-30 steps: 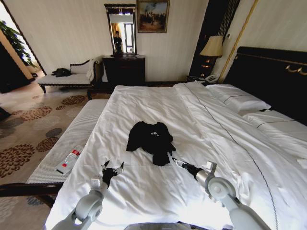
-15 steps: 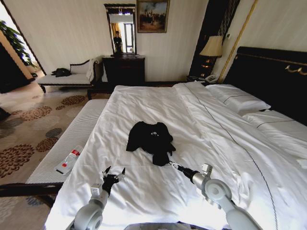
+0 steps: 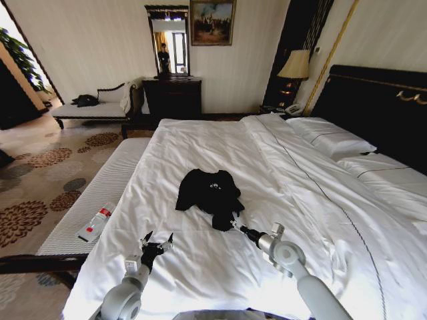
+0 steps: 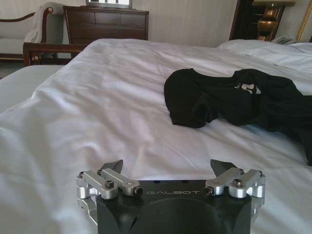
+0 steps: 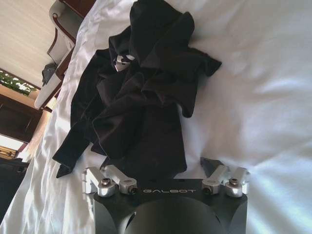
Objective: Fold the clothes on the bed.
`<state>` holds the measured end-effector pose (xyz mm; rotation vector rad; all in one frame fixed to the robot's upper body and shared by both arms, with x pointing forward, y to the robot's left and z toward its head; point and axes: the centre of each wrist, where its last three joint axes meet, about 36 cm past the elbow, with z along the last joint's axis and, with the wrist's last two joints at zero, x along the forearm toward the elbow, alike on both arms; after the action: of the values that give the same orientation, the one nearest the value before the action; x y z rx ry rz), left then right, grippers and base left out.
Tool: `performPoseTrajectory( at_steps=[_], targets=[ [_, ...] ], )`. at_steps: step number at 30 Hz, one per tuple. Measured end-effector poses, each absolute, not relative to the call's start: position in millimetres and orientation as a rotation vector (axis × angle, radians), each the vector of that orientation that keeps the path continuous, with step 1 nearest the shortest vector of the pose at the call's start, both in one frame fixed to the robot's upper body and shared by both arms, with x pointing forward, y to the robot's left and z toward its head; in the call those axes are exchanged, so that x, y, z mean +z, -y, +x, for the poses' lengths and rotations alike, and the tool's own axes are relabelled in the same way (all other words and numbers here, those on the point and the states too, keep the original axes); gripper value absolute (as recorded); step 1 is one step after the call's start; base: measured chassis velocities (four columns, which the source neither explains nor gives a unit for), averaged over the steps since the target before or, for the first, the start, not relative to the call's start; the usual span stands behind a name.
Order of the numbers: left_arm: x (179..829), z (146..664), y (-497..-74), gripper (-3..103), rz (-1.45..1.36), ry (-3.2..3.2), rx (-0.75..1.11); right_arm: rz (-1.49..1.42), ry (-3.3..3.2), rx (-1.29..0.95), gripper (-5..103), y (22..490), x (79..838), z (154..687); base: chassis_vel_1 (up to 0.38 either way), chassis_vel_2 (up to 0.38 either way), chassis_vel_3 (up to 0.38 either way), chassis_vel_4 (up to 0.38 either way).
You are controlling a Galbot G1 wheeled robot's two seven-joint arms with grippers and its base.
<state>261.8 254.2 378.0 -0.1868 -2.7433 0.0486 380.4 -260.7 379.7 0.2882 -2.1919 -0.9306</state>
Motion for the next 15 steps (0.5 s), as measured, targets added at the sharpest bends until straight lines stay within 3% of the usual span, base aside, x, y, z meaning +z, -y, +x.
performPoseTrajectory(
  at_steps=[7,13,15],
  targets=[
    [378.5,262.7,-254.7,100,-0.186,2.743,0.046,0.271,2.181,-0.944,65,257.8,372.5,381.0,0.0,0.0,0.0,0.0],
    [378.4,263.1,-254.5,100,-0.184,2.743,0.046,0.264,2.182,-0.957,38,256.8,371.1,380.4,0.0,0.0,0.0,0.0],
    [378.4,263.1,-254.4,100,-0.183,2.744,0.047,0.263,2.182,-0.958,38,256.6,370.9,380.1,0.0,0.0,0.0,0.0]
  ],
)
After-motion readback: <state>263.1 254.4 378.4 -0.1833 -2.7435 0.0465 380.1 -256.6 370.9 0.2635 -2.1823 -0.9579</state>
